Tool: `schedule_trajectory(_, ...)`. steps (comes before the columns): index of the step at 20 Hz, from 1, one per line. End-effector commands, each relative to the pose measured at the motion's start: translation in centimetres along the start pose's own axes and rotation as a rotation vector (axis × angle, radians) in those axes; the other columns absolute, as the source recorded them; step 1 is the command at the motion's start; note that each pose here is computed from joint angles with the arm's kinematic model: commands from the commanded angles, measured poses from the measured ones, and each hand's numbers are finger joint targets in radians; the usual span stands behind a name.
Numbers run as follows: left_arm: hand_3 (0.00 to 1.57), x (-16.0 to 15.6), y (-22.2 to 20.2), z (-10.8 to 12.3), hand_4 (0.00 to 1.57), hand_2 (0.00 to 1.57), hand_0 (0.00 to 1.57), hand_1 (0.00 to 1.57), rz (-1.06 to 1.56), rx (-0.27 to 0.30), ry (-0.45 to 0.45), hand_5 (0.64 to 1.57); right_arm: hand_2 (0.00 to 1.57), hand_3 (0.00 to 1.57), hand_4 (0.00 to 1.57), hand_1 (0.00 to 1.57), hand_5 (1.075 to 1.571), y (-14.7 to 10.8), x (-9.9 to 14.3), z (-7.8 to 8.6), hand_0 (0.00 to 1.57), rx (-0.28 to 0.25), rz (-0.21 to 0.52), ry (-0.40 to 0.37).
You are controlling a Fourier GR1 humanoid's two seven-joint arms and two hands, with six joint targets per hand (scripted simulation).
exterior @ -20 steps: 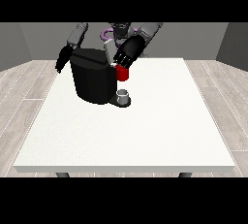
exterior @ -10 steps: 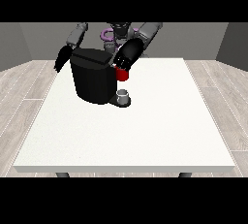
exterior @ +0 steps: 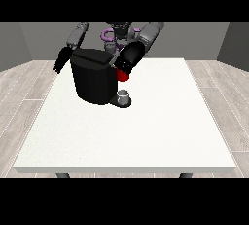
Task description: Insert the coffee pod into the coffee machine and close the lid
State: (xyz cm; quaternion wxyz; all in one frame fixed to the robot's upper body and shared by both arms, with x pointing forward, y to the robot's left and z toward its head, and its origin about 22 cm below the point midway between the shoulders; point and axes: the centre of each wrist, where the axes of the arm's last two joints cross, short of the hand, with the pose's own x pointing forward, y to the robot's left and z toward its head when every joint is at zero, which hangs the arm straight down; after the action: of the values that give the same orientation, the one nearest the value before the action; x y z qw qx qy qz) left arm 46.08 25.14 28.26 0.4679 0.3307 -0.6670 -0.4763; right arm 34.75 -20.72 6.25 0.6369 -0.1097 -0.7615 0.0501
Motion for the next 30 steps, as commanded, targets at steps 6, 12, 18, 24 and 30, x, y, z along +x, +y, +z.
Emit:
schedule_trajectory(6,0.95,0.5,-1.4,-0.4,0.0,1.21,1.25,1.25,0.009,0.088,-0.028,1.571,0.0,0.0,0.06,0.0,1.571,1.1,0.1,0.3,0.0,-0.001,0.005,0.001)
schedule_trajectory(12,0.94,1.8,0.4,-0.6,0.0,1.22,1.25,1.25,-0.06,0.115,-0.1,1.571,0.0,0.0,0.11,0.0,1.571,0.9,0.9,-1.1,0.0,-0.022,0.023,-0.033)
schedule_trajectory(18,0.69,0.1,3.7,0.6,0.0,0.98,0.92,0.92,-0.124,0.152,-0.063,1.571,0.0,0.0,0.22,0.0,1.571,-0.7,2.7,-2.0,0.0,0.001,0.05,-0.068)
schedule_trajectory(24,0.51,-0.2,2.7,0.5,0.0,0.63,0.0,0.0,-0.169,0.133,-0.028,1.571,0.0,0.0,0.09,0.0,1.571,0.8,0.7,-0.5,0.0,-0.008,0.045,-0.015)
schedule_trajectory(30,0.45,-1.0,3.0,0.8,0.0,0.53,0.0,0.0,-0.152,0.181,-0.047,1.571,0.0,0.0,0.15,0.0,1.571,1.5,1.6,-0.6,0.0,-0.014,0.046,-0.054)
